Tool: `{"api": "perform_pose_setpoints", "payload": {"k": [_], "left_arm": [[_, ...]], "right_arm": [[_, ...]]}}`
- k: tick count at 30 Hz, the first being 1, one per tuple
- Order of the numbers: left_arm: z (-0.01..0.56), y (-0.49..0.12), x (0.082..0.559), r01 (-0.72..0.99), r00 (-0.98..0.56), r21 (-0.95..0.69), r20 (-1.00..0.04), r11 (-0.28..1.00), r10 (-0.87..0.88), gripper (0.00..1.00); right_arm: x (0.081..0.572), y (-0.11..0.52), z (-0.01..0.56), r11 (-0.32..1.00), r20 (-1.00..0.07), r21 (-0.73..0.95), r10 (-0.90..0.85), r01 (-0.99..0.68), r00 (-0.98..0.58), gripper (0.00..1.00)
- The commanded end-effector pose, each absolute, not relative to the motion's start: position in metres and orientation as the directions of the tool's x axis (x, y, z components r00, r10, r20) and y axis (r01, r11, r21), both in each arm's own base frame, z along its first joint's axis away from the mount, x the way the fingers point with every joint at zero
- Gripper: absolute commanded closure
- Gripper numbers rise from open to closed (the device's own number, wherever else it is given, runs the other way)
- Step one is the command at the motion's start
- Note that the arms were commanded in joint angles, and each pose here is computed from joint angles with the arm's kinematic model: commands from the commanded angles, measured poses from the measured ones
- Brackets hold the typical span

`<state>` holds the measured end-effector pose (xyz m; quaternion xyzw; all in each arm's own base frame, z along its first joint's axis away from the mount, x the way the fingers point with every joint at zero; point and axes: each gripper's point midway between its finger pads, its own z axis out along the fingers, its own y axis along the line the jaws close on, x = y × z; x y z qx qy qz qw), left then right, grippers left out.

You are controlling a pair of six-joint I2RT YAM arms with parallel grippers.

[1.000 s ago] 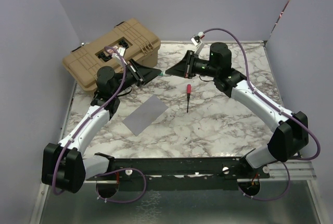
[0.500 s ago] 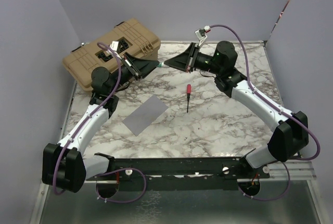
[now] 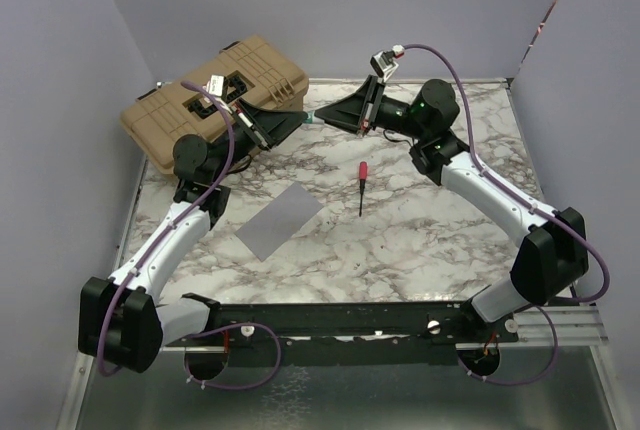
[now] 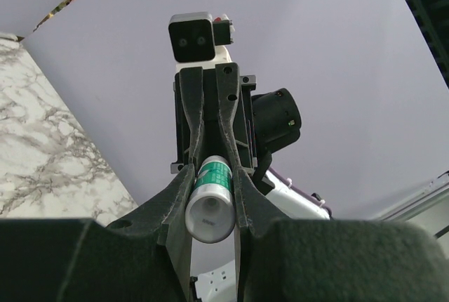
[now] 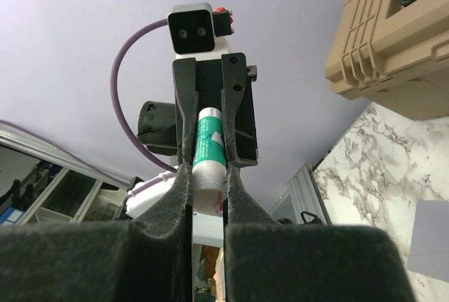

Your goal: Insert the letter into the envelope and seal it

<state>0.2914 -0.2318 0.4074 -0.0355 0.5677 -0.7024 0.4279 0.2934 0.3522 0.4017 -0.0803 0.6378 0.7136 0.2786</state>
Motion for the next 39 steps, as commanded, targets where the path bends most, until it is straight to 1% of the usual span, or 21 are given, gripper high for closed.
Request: {"api": "perform_pose_setpoints", "payload": {"k": [1,7,14,27,32,39], "left_arm": [[0.396,-0.256,0.27,0.6,-0.669,-0.8,-0.503,0.001,-0.548,1.0],[0.383,-0.262,0.266,0.583,-0.709,-0.813,-0.503,-0.008,-0.494,1.0],[0.369,-0.273,0.264,0.548,-0.741,-0.836,-0.481,-0.009,-0.47,1.0],[0.352,-0.293,0.257,0.521,-0.784,-0.853,-0.473,-0.014,-0.401,1.0],[0.351,-0.296,0.261,0.526,-0.78,-0.85,-0.485,0.006,-0.396,1.0],[0.336,-0.308,0.258,0.499,-0.81,-0.866,-0.472,0.013,-0.348,1.0]], "right_arm": [[0.267,0.365,0.412,-0.119,-0.485,0.85,0.203,-0.513,-0.851,1.0],[0.257,0.367,0.418,-0.143,-0.493,0.845,0.161,-0.514,-0.855,1.0],[0.255,0.369,0.417,-0.149,-0.492,0.847,0.145,-0.511,-0.858,1.0],[0.252,0.382,0.421,-0.181,-0.503,0.837,0.116,-0.516,-0.856,1.0],[0.25,0.39,0.411,-0.159,-0.488,0.853,0.091,-0.496,-0.868,1.0],[0.252,0.397,0.408,-0.152,-0.477,0.861,0.089,-0.485,-0.875,1.0]]}}
